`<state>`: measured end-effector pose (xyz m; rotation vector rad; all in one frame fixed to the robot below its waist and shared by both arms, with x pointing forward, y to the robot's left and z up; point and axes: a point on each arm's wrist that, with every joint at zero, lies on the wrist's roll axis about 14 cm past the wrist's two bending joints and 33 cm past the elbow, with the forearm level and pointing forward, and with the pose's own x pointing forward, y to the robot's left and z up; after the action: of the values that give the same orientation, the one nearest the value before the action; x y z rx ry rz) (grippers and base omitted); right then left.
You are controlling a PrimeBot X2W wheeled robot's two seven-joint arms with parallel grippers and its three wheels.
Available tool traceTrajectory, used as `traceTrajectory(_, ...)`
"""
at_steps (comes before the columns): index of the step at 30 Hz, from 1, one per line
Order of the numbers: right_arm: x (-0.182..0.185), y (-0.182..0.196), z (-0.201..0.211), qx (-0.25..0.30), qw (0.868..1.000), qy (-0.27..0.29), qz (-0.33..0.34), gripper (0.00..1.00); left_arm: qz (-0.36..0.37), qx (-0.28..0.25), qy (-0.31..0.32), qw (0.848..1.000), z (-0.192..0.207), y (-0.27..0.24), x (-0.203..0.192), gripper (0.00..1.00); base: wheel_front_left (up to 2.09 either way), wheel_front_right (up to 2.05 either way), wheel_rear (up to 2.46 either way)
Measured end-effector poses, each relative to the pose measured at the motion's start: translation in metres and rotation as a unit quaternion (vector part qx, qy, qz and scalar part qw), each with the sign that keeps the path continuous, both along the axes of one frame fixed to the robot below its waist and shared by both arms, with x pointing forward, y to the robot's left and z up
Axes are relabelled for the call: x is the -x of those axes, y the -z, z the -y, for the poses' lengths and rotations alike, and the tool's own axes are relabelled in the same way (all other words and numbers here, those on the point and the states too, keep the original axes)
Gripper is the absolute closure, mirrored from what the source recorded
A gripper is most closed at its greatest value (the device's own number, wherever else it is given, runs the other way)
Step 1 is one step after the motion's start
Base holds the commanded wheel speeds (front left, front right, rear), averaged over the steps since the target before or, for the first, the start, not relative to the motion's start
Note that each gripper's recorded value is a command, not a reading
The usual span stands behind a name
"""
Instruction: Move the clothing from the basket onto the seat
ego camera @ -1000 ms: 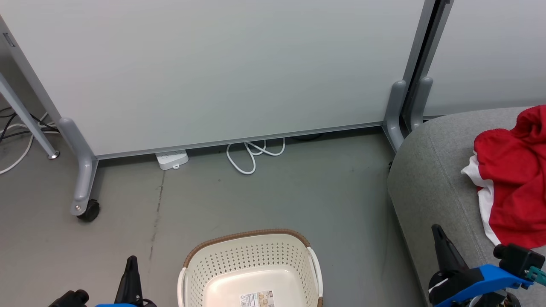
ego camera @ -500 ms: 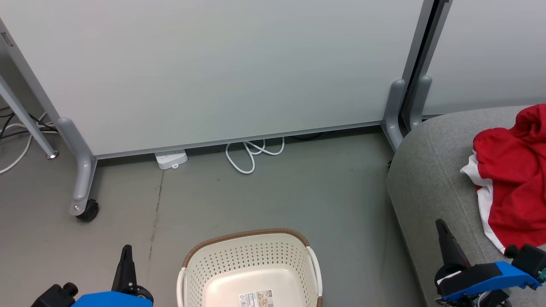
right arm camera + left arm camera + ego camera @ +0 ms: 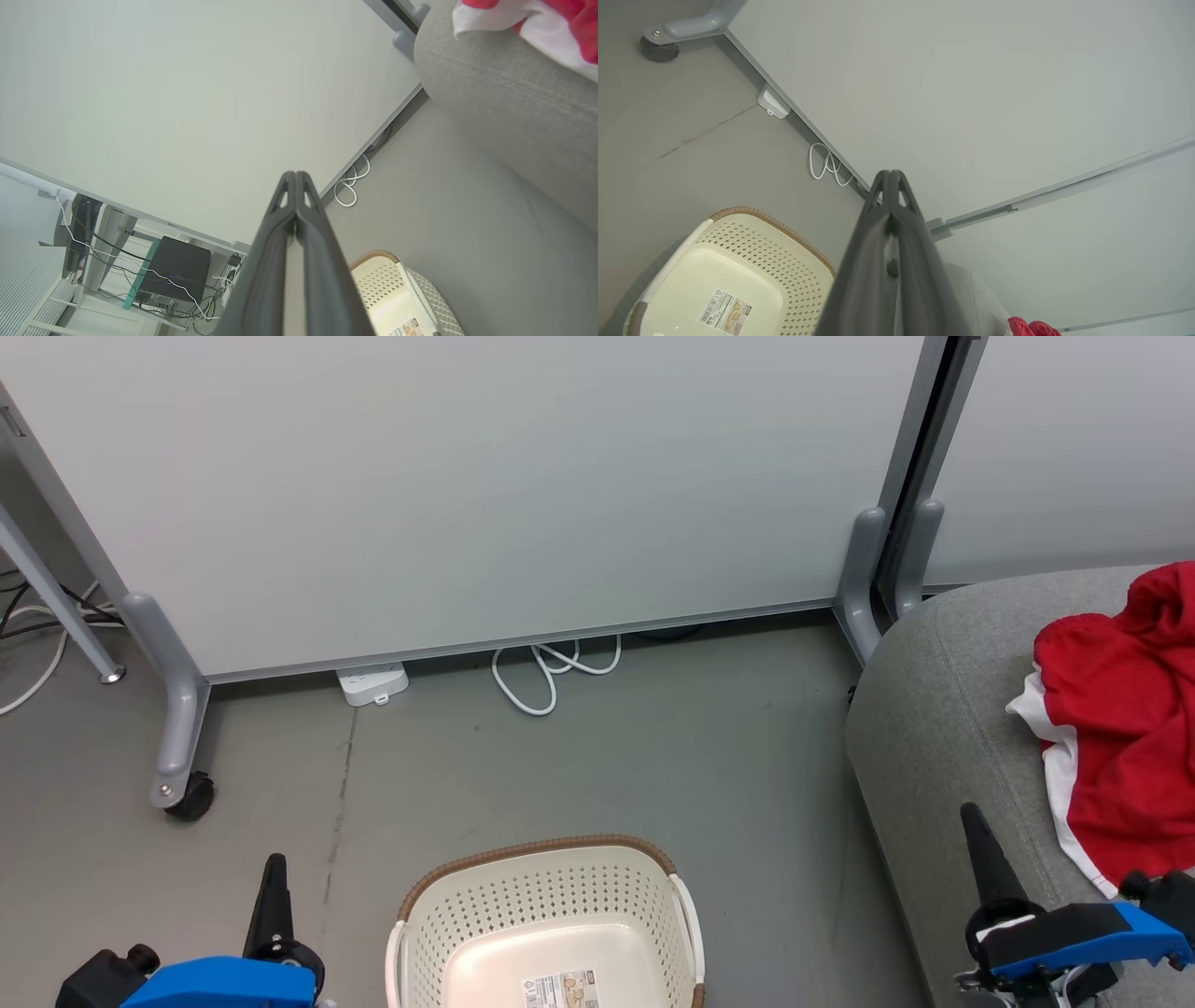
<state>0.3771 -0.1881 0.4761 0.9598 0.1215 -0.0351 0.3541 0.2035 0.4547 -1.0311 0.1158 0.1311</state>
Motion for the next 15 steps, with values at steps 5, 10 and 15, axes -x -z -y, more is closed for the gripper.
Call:
traceTrajectory(5, -0.002, -0.003, 0.001, -0.029, 1.000, 0.004, 0.004, 1.00, 0.008, 0.024, -0.002, 1.000, 0.000, -0.005, -0.004, 1.00, 0.00, 0.00, 0.00)
traceTrajectory(10, -0.003, -0.006, 0.001, -0.055, 0.998, 0.007, 0.008, 1.00, 0.012, 0.047, -0.003, 0.999, 0.000, -0.008, -0.007, 1.00, 0.00, 0.00, 0.00)
traceTrajectory(15, -0.004, -0.007, 0.002, -0.081, 0.997, 0.011, 0.011, 1.00, 0.018, 0.070, -0.006, 0.997, -0.001, -0.012, -0.009, 1.00, 0.00, 0.00, 0.00)
